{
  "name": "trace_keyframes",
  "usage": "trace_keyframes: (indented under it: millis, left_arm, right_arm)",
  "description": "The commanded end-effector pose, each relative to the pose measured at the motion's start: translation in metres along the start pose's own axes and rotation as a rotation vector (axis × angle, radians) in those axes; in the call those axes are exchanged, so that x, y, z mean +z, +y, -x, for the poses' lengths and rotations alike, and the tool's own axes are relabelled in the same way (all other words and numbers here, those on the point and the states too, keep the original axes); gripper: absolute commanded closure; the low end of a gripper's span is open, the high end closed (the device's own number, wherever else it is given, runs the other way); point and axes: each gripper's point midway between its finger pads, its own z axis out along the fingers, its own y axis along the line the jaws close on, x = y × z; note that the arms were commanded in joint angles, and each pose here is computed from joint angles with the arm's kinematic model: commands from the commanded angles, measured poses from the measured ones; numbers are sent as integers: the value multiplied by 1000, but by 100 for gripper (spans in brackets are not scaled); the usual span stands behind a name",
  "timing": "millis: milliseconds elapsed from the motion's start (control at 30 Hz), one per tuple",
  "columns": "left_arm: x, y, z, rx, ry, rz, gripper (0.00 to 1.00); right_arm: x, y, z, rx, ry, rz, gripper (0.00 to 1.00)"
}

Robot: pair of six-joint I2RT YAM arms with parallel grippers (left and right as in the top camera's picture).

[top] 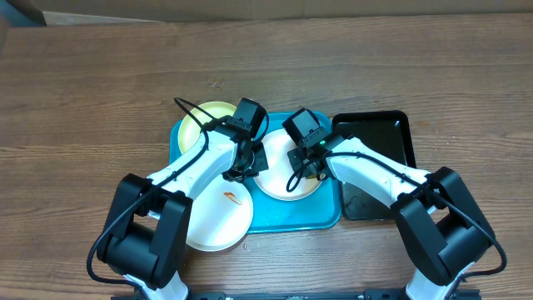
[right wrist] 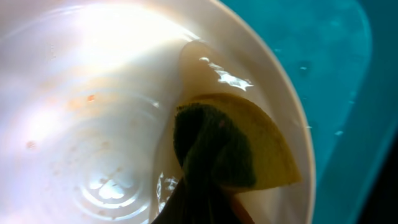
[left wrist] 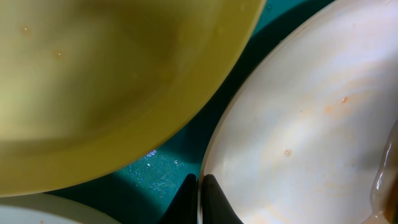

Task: Clean dirty plates on tray and stack at the side
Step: 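Rub the sponge over the right white plate with the right gripper, then move the sponge back into the black basin and rinse it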

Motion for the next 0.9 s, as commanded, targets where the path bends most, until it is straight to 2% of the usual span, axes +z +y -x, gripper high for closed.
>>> trace_keyframes:
  millis: [0, 200, 433, 500, 700, 867]
  left_arm:
    - [3, 8, 3, 13, -6, 24, 96]
    - [3, 8, 3, 13, -6, 24, 96]
    - [3, 8, 3, 13, -6, 24, 96]
    - [3, 8, 2, 14, -5, 25, 96]
    - [3, 8, 2, 24, -5, 25, 96]
    - [3, 8, 3, 24, -7, 24, 95]
  right_arm:
    - [1, 29, -15, -100, 45, 165, 96]
    - [-6, 29, -6, -87, 38, 238, 96]
    - [-59, 45, 42, -8, -41, 678, 96]
    - [-80, 32, 55, 49, -52, 768, 96]
    - [-104, -40, 49, 217, 30, 690, 96]
    - [-99, -100, 16, 346, 138, 471, 96]
